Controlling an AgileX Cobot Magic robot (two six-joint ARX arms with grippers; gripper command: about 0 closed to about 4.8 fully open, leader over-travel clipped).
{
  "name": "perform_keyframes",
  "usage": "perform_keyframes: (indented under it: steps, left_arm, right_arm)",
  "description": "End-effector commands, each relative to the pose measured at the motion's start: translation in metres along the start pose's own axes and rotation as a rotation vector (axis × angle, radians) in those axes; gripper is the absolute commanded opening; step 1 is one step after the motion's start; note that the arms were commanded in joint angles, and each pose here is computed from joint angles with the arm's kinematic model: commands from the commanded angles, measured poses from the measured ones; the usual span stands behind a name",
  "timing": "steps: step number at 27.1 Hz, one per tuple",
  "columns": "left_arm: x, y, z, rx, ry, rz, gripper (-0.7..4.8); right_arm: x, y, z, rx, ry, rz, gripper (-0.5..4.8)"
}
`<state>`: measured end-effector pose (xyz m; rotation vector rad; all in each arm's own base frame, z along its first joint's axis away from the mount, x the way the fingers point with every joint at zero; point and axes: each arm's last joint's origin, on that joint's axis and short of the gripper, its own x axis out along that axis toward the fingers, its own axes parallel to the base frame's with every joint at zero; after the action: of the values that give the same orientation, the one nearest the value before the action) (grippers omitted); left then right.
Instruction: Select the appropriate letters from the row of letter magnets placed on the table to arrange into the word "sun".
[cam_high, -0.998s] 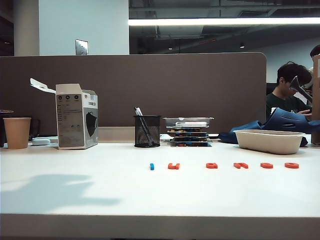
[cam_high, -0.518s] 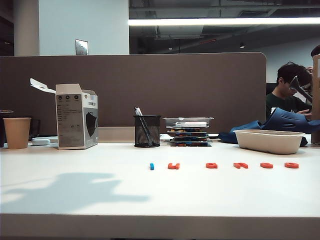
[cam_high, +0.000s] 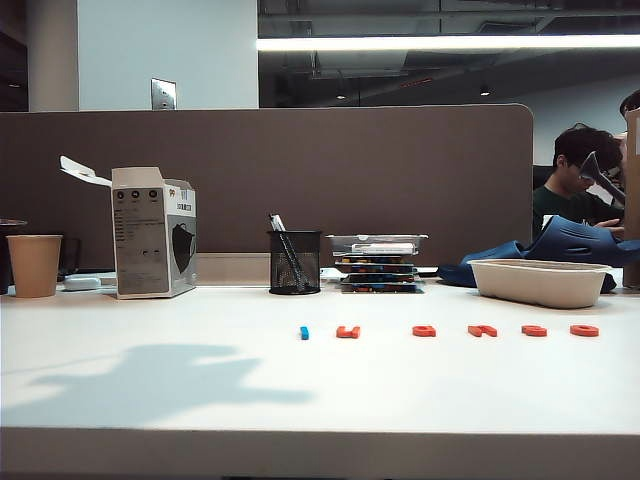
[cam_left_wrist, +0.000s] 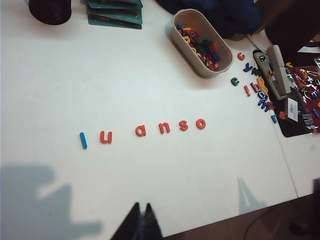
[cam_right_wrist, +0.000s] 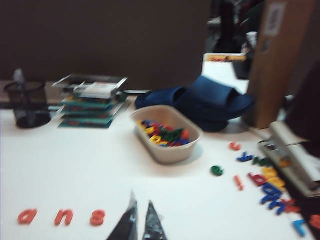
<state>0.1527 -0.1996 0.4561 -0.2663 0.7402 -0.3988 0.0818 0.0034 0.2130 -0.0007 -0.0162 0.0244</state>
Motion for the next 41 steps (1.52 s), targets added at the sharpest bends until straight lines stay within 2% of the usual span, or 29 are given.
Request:
perform_keyframes:
  steps: [1, 6, 8, 12, 18, 23, 26, 27, 31, 32, 34, 37, 39, 41]
  left_arm:
    - [-0.002, 0.0, 0.001, -0.002, -0.009, -0.006, -0.05]
    - [-0.002, 0.0, 0.001, -0.002, -0.009, -0.006, -0.05]
    - [-0.002, 0.0, 0.001, -0.002, -0.009, -0.006, -0.05]
    - [-0.002, 0.0, 0.001, -0.002, -0.009, -0.006, -0.05]
    - [-0.002, 0.0, 0.001, -0.002, -0.009, -0.005, -0.05]
    - [-0.002, 0.0, 0.001, -0.002, -0.01, -0.006, -0.05]
    - [-0.002, 0.0, 0.001, -0.002, -0.009, -0.006, -0.05]
    - [-0.002, 0.0, 0.001, -0.002, -0.009, -0.005, -0.05]
    - [-0.002, 0.0, 0.001, -0.002, -0.009, -0.006, -0.05]
    - [-0.002, 0.0, 0.001, -0.002, -0.009, -0.005, -0.05]
    - [-0.002, 0.0, 0.001, -0.002, -0.01, -0.006, -0.05]
    - [-0.002, 0.0, 0.001, -0.002, -0.009, -0.005, -0.05]
    - [-0.002, 0.0, 0.001, -0.002, -0.009, -0.005, -0.05]
    - [-0.002, 0.0, 0.001, -0.002, -0.009, -0.005, -0.05]
  right_arm:
    - [-0.011, -0.001, 0.021, -0.005, -0.007, -0.027, -0.04]
    - [-0.022, 0.0, 0.056, -0.04, -0.083, 0.031, -0.09]
    - [-0.022, 0.0, 0.066, -0.048, -0.075, 0.031, -0.09]
    - [-0.016, 0.0, 0.087, -0.053, 0.042, 0.022, -0.09]
    - [0.023, 0.001, 0.127, -0.057, 0.245, 0.009, -0.09]
    - [0.089, 0.012, 0.148, -0.047, 0.432, 0.065, -0.05]
    - [0.114, 0.022, 0.146, -0.059, 0.492, 0.108, 0.06]
    - [0.124, 0.028, 0.143, -0.067, 0.516, 0.126, 0.24]
    - [0.158, 0.045, 0.124, -0.091, 0.618, 0.173, 1.46]
    - [0.17, 0.049, 0.114, -0.097, 0.661, 0.178, 1.81]
    - [0.191, 0.055, 0.092, -0.107, 0.734, 0.182, 2.19]
    - [0.217, 0.06, 0.058, -0.119, 0.833, 0.181, 2.36]
    - [0.229, 0.063, 0.038, -0.125, 0.886, 0.181, 2.83]
    - [0.239, 0.065, 0.022, -0.13, 0.923, 0.179, 2.85]
